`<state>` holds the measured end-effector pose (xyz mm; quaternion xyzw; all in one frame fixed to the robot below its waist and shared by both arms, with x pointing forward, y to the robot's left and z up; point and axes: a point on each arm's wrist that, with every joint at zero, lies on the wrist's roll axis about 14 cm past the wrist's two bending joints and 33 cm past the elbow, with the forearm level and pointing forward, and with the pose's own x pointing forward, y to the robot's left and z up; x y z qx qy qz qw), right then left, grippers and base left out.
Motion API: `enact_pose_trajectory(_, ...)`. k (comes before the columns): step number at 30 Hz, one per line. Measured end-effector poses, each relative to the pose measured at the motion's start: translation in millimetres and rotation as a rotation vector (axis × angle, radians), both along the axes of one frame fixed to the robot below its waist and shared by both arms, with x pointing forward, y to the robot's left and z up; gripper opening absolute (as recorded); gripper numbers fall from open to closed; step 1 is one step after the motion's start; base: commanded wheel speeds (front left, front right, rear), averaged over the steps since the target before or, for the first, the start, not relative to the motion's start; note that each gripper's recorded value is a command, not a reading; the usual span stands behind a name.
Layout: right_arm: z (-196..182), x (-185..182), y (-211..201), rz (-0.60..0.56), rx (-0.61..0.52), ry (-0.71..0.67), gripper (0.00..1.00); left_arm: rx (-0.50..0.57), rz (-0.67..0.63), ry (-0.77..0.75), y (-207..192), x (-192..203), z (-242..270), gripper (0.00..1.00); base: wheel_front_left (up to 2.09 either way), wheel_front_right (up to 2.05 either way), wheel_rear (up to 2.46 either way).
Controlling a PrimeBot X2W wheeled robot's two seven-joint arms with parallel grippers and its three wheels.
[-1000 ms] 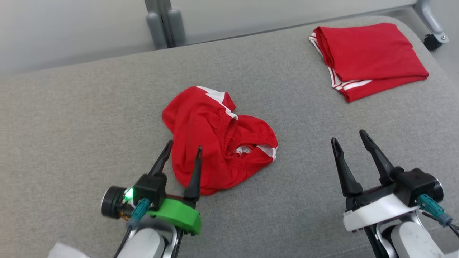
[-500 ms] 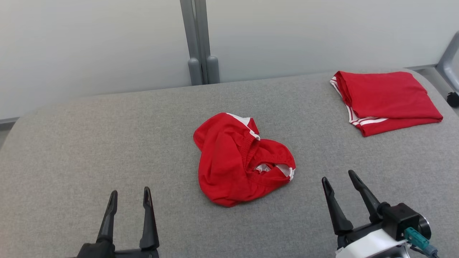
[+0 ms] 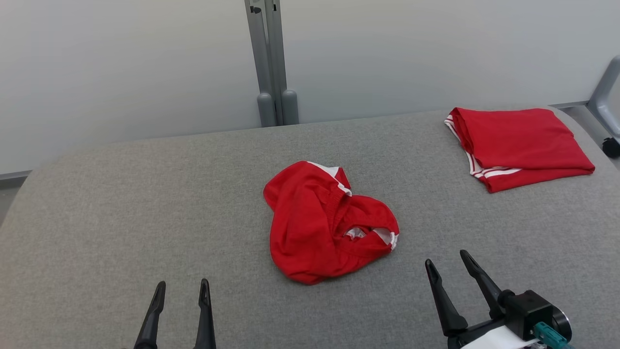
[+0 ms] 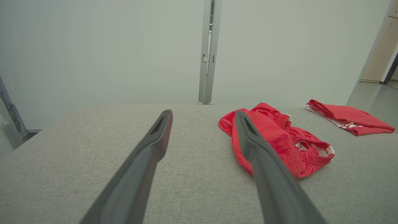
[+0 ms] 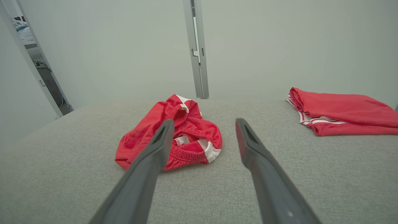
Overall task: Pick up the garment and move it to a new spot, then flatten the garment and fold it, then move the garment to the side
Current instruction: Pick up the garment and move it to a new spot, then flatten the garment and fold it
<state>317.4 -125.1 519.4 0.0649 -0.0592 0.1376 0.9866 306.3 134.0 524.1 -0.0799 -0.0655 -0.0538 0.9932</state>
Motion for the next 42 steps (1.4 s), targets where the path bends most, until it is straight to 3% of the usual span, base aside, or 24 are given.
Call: enact_pose_trajectory(42,-8.5,4.8,6.8,0.022,0.004,0.031,1.00,0.029,-0.011,0.020,-6.3,-0.8,-7.0,1.00,0.00,0.00,0.00)
